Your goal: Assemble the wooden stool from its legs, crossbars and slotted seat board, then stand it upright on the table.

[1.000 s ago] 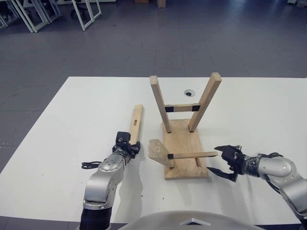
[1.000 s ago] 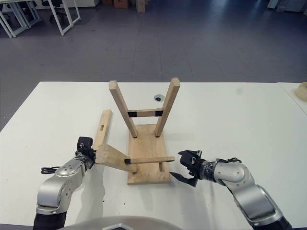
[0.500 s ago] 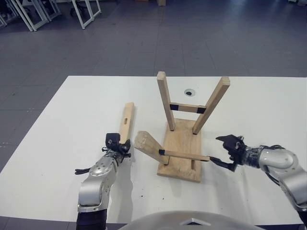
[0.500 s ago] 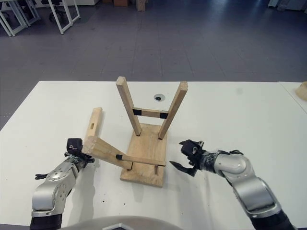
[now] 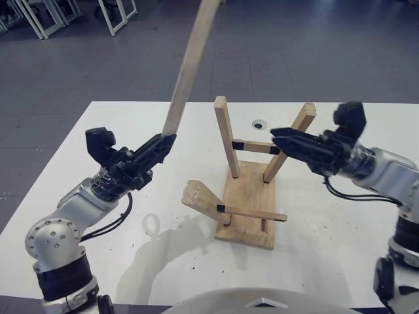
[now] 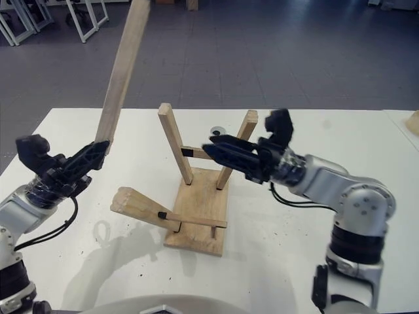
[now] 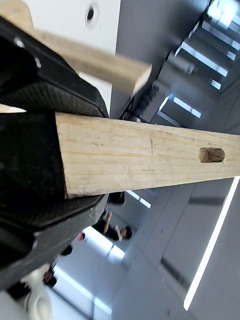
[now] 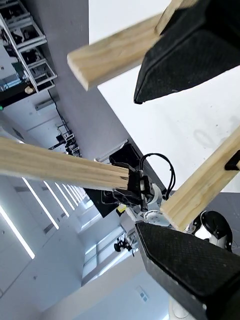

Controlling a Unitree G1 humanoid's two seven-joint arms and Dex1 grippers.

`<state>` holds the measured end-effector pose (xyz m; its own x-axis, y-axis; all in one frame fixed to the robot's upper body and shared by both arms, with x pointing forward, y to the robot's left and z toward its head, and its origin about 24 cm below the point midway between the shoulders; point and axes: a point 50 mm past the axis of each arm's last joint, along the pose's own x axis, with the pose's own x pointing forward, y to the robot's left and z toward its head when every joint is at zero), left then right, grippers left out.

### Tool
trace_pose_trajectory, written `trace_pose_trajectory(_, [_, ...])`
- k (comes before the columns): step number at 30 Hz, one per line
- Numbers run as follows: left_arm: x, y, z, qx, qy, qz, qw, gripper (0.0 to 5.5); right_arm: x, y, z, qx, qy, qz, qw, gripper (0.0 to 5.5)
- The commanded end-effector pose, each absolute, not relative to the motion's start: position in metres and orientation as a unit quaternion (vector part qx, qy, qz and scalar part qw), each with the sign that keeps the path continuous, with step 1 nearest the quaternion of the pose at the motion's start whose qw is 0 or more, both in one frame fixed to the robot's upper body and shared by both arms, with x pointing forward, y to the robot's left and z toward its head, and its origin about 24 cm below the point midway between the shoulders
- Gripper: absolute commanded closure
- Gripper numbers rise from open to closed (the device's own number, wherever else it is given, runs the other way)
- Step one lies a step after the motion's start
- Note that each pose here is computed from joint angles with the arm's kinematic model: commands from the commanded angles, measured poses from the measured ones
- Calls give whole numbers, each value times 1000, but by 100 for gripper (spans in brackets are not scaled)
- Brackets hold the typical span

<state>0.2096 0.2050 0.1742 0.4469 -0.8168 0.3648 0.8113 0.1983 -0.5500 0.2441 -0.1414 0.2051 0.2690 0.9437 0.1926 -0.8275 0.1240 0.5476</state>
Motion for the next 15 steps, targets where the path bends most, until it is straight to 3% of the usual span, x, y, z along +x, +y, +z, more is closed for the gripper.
trace_pose_trajectory(1, [222, 196, 174, -353, 41, -568, 742, 345, 256, -126, 213, 313, 104, 602, 727, 118])
trace_pose_trajectory(15, [237, 164, 151, -347, 93, -612, 705, 345, 275, -93, 229, 371, 78, 615, 691, 118])
